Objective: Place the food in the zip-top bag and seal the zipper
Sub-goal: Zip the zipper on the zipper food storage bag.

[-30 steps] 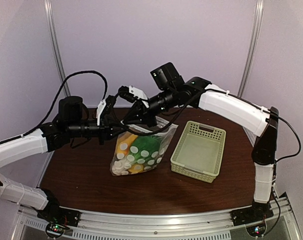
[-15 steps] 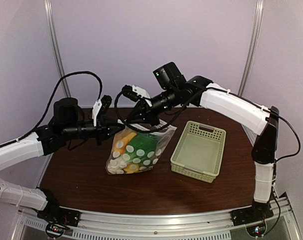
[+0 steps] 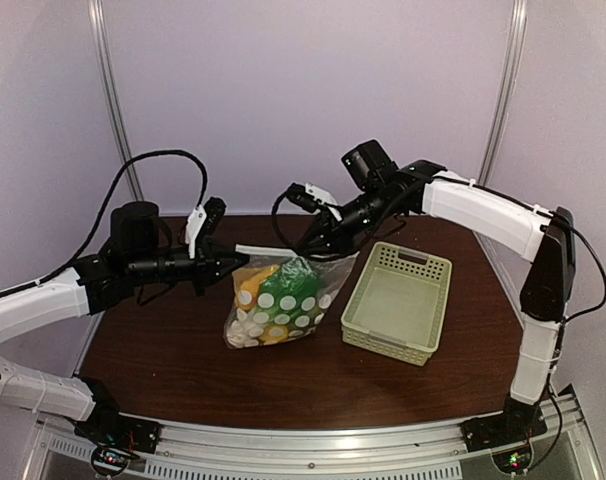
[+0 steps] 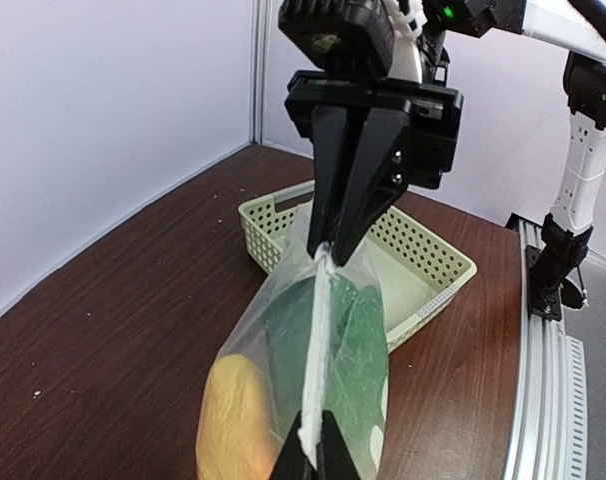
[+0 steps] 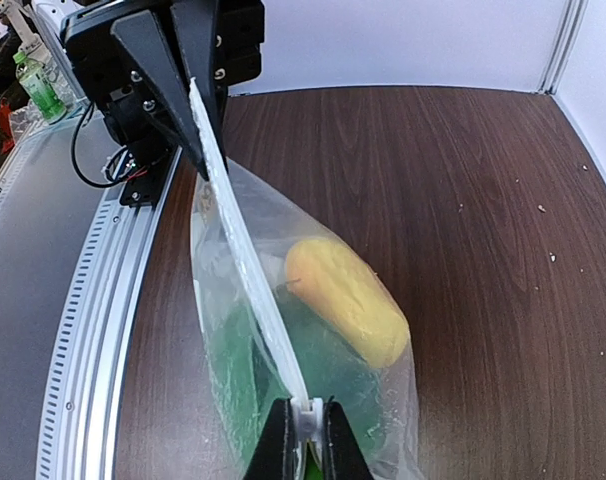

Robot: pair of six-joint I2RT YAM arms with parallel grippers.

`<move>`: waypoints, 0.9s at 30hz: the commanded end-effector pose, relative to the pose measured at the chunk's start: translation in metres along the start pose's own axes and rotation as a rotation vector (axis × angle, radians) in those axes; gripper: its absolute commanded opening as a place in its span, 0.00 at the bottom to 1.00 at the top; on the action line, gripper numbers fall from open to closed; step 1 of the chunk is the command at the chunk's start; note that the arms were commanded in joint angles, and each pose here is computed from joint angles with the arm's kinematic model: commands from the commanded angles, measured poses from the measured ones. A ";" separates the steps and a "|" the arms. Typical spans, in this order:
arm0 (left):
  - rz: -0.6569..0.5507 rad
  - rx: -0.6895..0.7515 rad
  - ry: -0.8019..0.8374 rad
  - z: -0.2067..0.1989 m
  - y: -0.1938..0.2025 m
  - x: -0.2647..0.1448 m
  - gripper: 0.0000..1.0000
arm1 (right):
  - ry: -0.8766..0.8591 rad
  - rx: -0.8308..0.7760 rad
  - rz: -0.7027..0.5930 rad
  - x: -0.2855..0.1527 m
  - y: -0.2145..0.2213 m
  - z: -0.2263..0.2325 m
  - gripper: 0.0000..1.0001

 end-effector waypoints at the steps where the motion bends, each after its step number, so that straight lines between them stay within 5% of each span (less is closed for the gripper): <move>1: -0.070 0.044 -0.006 -0.002 -0.016 -0.008 0.00 | 0.100 0.073 0.107 -0.043 0.038 -0.013 0.00; 27: -0.054 0.020 -0.018 0.009 -0.004 -0.002 0.00 | 0.152 0.169 0.216 -0.095 0.097 -0.018 0.00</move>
Point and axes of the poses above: each gripper's point midway between its finger pads, its own x axis out along the fingers, its own z axis along the line the jaws close on, y = z × x, the point moved 3 cm from there along -x, back along the fingers, and after that the axes turned 10 degrees about -x, right-handed, at the moved point
